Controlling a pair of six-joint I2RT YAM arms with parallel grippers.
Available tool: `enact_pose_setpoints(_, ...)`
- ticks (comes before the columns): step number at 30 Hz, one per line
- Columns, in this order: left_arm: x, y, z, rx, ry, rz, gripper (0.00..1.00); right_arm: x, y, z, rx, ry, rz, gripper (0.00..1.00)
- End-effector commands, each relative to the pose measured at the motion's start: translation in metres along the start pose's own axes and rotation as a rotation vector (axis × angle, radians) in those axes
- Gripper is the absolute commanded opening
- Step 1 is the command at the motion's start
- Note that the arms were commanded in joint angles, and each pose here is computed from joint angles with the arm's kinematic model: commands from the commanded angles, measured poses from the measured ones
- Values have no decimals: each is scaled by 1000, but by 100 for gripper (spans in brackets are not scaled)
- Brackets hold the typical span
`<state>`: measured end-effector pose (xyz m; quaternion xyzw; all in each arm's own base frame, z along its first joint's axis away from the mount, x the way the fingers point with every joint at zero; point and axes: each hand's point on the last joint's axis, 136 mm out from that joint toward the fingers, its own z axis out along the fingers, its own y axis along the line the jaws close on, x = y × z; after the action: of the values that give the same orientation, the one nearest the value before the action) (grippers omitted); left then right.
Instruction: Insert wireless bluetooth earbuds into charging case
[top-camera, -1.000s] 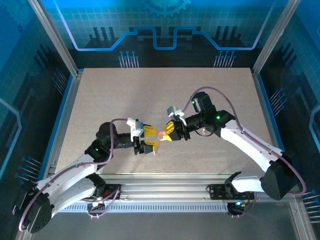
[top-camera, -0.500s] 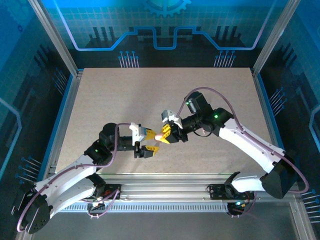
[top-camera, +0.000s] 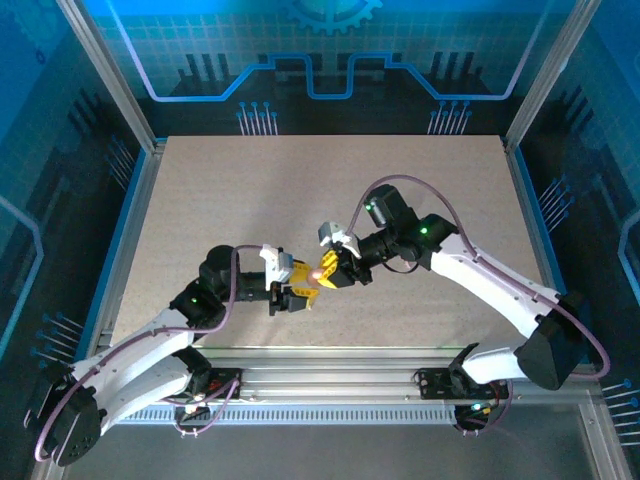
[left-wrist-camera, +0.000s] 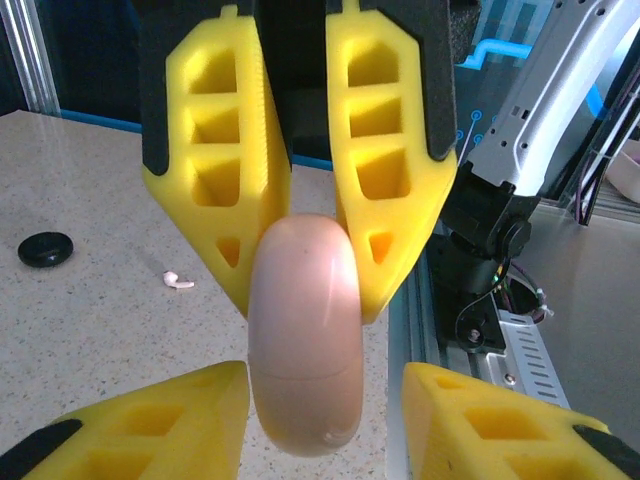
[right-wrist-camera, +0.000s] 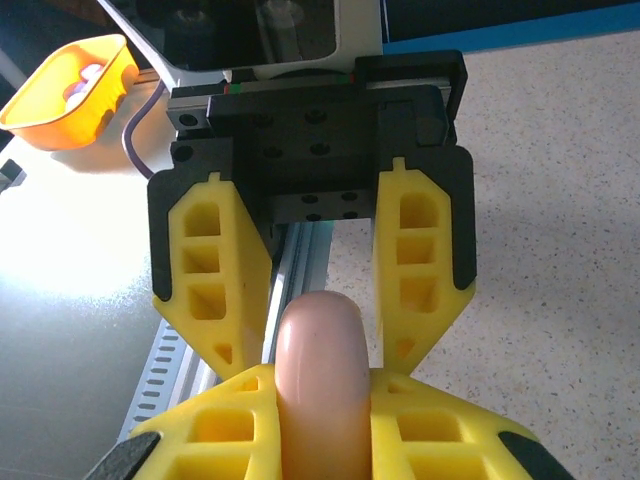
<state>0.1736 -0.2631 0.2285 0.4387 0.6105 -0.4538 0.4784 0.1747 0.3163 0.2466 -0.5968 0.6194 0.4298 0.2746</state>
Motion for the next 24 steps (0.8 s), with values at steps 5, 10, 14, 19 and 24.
enact_pose_setpoints(5, -15, -3, 2, 17, -44, 19, 39, -8, 5, 2, -26, -3, -25, 16)
enact_pose_setpoints(10, -15, -2, 2, 14, -37, 19, 30, -9, 5, 2, -26, -8, -30, 16)
enact_pose_setpoints(14, -12, 2, 2, -9, -27, 20, 26, -10, 4, 1, -20, -12, -35, 16)
enact_pose_setpoints(19, -1, 22, 1, -121, 10, 19, 21, -12, -9, -7, 45, -63, -18, 41)
enact_pose_setpoints(24, 11, 41, 2, -206, 9, 42, 18, -2, -35, -19, 150, -87, 39, 56)
